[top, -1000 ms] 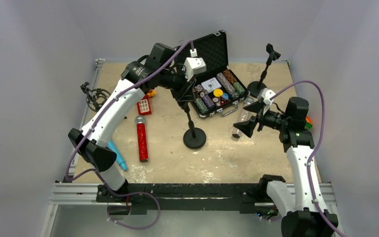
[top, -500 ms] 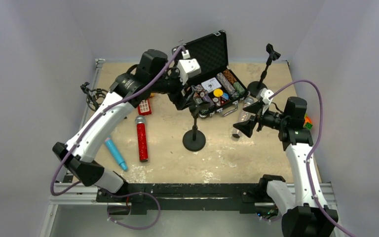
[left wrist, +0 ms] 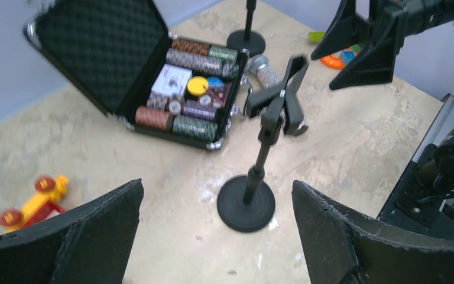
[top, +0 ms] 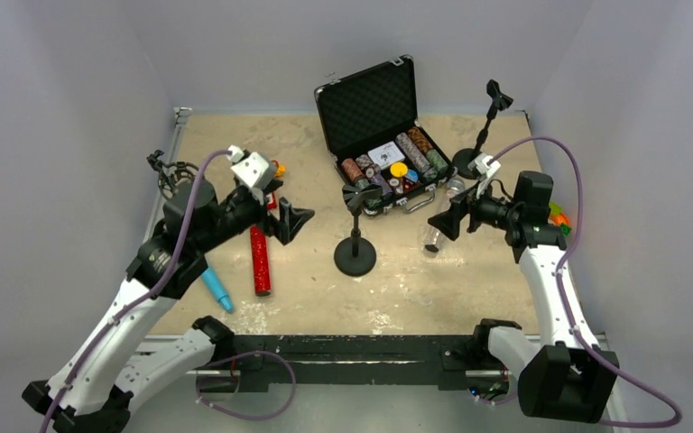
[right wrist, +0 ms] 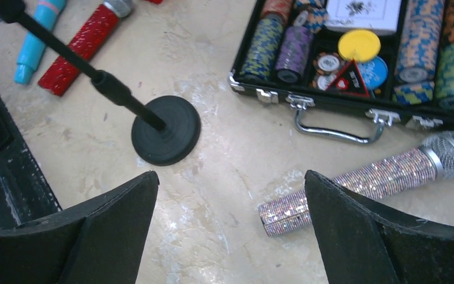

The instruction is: Attach the microphones to the stand

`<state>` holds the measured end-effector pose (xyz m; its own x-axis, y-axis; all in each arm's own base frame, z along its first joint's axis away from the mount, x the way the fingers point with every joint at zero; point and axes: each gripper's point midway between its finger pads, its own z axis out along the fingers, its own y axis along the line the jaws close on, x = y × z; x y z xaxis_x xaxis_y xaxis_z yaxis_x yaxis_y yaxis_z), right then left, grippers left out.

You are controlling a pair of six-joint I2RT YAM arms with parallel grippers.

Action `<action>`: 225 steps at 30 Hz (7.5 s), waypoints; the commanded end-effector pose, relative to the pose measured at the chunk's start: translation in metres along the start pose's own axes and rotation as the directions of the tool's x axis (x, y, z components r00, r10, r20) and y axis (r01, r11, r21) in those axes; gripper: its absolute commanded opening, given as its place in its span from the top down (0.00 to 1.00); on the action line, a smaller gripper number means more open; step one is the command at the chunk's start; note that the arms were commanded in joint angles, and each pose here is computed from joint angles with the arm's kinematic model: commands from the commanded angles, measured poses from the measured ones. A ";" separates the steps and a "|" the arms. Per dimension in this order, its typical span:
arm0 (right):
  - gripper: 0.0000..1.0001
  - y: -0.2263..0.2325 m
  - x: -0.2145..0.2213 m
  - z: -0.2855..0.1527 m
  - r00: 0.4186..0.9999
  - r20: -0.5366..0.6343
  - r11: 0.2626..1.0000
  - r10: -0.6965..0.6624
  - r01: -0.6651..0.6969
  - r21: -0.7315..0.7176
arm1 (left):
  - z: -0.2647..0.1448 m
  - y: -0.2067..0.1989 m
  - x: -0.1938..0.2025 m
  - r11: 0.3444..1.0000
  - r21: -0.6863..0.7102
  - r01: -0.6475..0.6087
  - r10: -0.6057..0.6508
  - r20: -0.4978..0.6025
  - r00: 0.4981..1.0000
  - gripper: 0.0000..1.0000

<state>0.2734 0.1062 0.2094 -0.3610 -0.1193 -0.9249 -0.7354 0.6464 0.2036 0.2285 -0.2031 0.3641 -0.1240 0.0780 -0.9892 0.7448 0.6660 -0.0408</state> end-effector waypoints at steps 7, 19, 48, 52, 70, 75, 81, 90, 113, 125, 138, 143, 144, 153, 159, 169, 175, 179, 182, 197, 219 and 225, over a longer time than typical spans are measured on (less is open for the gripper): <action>0.02 -0.091 0.013 0.013 0.873 0.120 0.744 0.473 -0.469 0.476 | -0.034 0.004 0.072 0.963 -0.121 0.240 -0.237 0.042 0.971 0.01; 0.12 -0.107 0.085 0.060 0.760 -0.019 0.598 0.650 -0.496 0.630 | -0.035 -0.001 0.092 0.938 -0.125 0.324 -0.325 0.012 0.946 0.01; 0.37 -0.123 0.121 0.069 0.688 -0.128 0.523 0.715 -0.403 0.751 | -0.044 -0.005 0.099 0.917 -0.131 0.377 -0.379 0.010 0.925 0.01; 0.37 -0.119 0.121 0.073 0.677 -0.151 0.542 0.720 -0.414 0.732 | -0.046 -0.005 0.099 0.917 -0.134 0.376 -0.378 0.012 0.926 0.01; 0.43 -0.119 0.132 0.070 0.594 -0.392 0.643 0.702 -0.292 0.709 | -0.071 -0.014 0.089 0.924 -0.113 0.364 -0.363 0.037 0.931 0.01; 0.55 -0.117 0.136 0.067 0.570 -0.452 0.675 0.686 -0.266 0.688 | -0.074 -0.016 0.088 0.931 -0.103 0.351 -0.349 0.037 0.937 0.01; 0.66 -0.106 0.152 0.051 0.553 -0.556 0.748 0.621 -0.207 0.630 | -0.078 -0.028 0.088 0.946 -0.035 0.323 -0.322 0.016 0.946 0.01; 0.67 -0.098 0.173 0.007 0.554 -0.717 0.887 0.422 -0.089 0.453 | -0.078 -0.043 0.087 0.948 0.049 0.315 -0.315 -0.008 0.949 0.01; 0.54 -0.133 0.189 -0.035 0.596 -0.669 0.849 0.444 -0.041 0.527 | -0.071 -0.053 0.071 0.920 0.123 0.371 -0.377 0.029 0.926 0.01; 0.96 -0.087 0.102 -0.029 0.832 -0.492 0.948 0.255 -0.113 0.299 | -0.080 -0.066 0.038 0.914 0.216 0.342 -0.370 0.099 0.924 0.01; 1.00 0.031 -0.089 -0.043 0.979 -0.080 0.975 -0.190 0.178 -0.130 | -0.066 -0.099 -0.033 0.850 0.468 0.244 -0.329 0.110 0.938 0.01; 1.00 0.069 -0.144 -0.036 0.924 0.077 0.892 -0.374 0.381 -0.243 | -0.049 -0.101 -0.037 0.849 0.517 0.113 -0.176 0.075 0.981 0.01; 1.00 0.076 -0.150 -0.036 0.909 0.115 0.868 -0.400 0.416 -0.271 | -0.043 -0.099 -0.034 0.852 0.522 0.033 -0.088 0.081 0.993 0.02; 1.00 0.111 -0.162 -0.012 0.772 0.347 0.643 -0.532 0.635 -0.428 | -0.001 -0.075 0.006 0.791 0.535 -0.297 0.291 0.097 0.952 0.04; 1.00 0.110 -0.145 0.001 0.767 0.340 0.600 -0.545 0.640 -0.481 | 0.035 -0.059 0.011 0.769 0.504 -0.393 0.375 0.142 0.916 0.04; 1.00 0.103 -0.118 0.022 0.811 0.306 0.628 -0.499 0.581 -0.518 | 0.069 -0.058 0.017 0.803 0.513 -0.304 0.250 0.174 0.953 0.04; 1.00 0.112 -0.111 0.034 0.834 0.304 0.612 -0.461 0.547 -0.572 | 0.079 -0.052 0.024 0.841 0.466 -0.275 0.203 0.199 0.959 0.06; 1.00 0.112 -0.110 0.037 0.846 0.299 0.615 -0.441 0.528 -0.586 | 0.085 -0.048 0.026 0.858 0.446 -0.257 0.182 0.204 0.962 0.08; 1.00 0.111 -0.110 0.039 0.851 0.297 0.618 -0.434 0.521 -0.589 | 0.087 -0.044 0.027 0.866 0.426 -0.260 0.186 0.209 0.960 0.08; 1.00 0.100 -0.097 0.055 0.864 0.256 0.632 -0.433 0.493 -0.598 | 0.098 -0.048 0.048 0.864 0.480 -0.152 0.109 0.117 0.987 0.53; 1.00 0.128 -0.073 0.076 0.886 0.288 0.549 -0.363 0.453 -0.702 | 0.088 -0.059 0.057 0.861 0.508 -0.007 -0.061 0.117 0.991 1.00; 1.00 0.137 -0.068 0.080 0.907 0.267 0.547 -0.326 0.411 -0.730 | 0.087 -0.059 0.058 0.864 0.504 0.015 -0.089 0.124 0.988 1.00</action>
<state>0.2553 0.2529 0.2634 0.0754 -0.1728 -0.9821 -0.9788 -0.2009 -0.0398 0.2409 -0.3014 0.2977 -0.0558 -0.0469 -0.9973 0.9728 0.2226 -0.0649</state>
